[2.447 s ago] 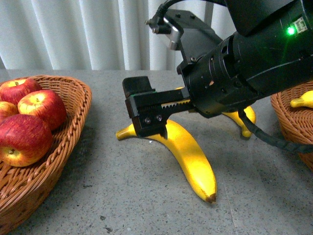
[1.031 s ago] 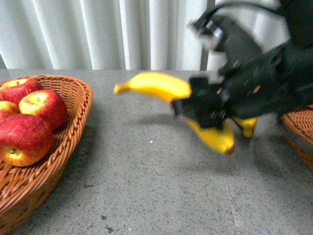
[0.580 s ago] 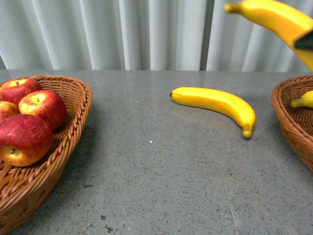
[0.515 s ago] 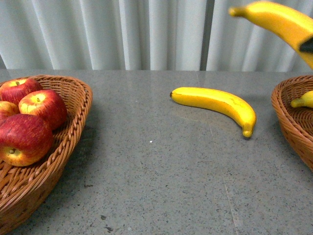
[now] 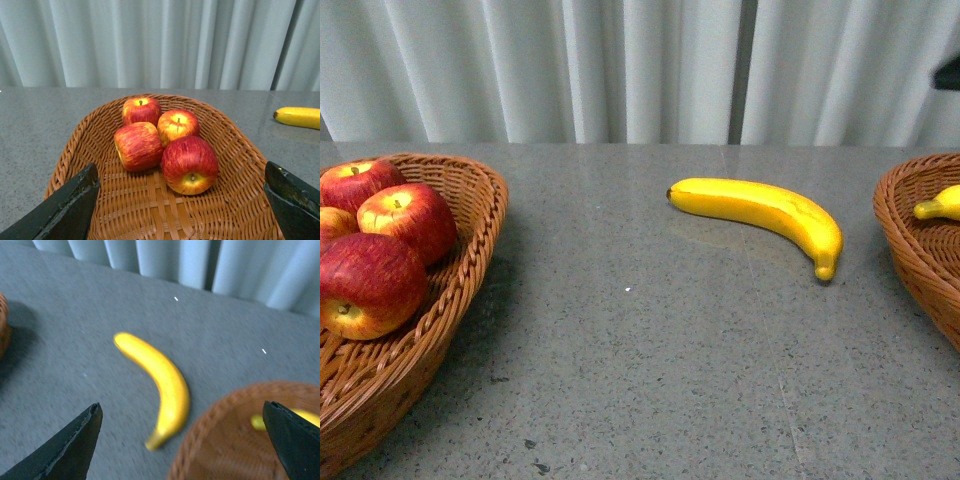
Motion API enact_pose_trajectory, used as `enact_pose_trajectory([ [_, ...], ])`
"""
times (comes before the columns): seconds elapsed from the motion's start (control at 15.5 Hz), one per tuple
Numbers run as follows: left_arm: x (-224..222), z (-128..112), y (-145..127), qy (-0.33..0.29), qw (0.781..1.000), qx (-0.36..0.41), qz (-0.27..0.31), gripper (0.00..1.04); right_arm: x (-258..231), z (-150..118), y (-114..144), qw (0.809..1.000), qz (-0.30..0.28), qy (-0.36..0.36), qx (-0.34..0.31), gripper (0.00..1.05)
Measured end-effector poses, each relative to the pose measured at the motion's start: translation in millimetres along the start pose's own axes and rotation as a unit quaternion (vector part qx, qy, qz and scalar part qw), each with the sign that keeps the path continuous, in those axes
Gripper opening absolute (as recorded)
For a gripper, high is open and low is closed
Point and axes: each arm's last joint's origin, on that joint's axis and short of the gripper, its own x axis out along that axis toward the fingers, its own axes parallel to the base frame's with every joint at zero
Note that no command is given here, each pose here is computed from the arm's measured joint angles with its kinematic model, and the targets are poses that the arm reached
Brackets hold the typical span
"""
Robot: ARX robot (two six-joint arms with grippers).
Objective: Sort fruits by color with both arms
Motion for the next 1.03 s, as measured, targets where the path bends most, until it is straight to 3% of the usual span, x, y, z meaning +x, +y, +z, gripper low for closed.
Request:
enact_pose_trajectory([
  [0.13, 0, 0, 0, 0.000, 1.000, 0.000, 0.000, 0.98, 43, 21, 35, 0.999, 0.041, -0.003, -0.014, 0.98],
  [0.26, 0, 0, 0, 0.000, 1.000, 0.000, 0.000, 0.98, 86, 25, 66, 0.996, 0.076, 0.022, -0.031, 0.98],
  [0.39, 0, 0, 0, 0.000, 1.000, 0.000, 0.000, 0.98, 125, 29, 80, 0.993, 0.095, 0.043, -0.046, 0.98],
  [0.58, 0, 0, 0, 0.000, 1.000, 0.000, 0.000, 0.98, 187, 15, 59, 0.992, 0.069, 0.092, -0.057, 0.98],
  [0.84, 0, 0, 0, 0.000, 1.000, 0.000, 0.000, 0.98, 195, 2, 35, 0.986, 0.080, 0.131, -0.067, 0.98],
  [1.03, 0, 0, 0, 0.000, 1.000, 0.000, 0.000, 0.98, 198, -2, 5, 0.985, 0.052, 0.133, -0.098, 0.98],
])
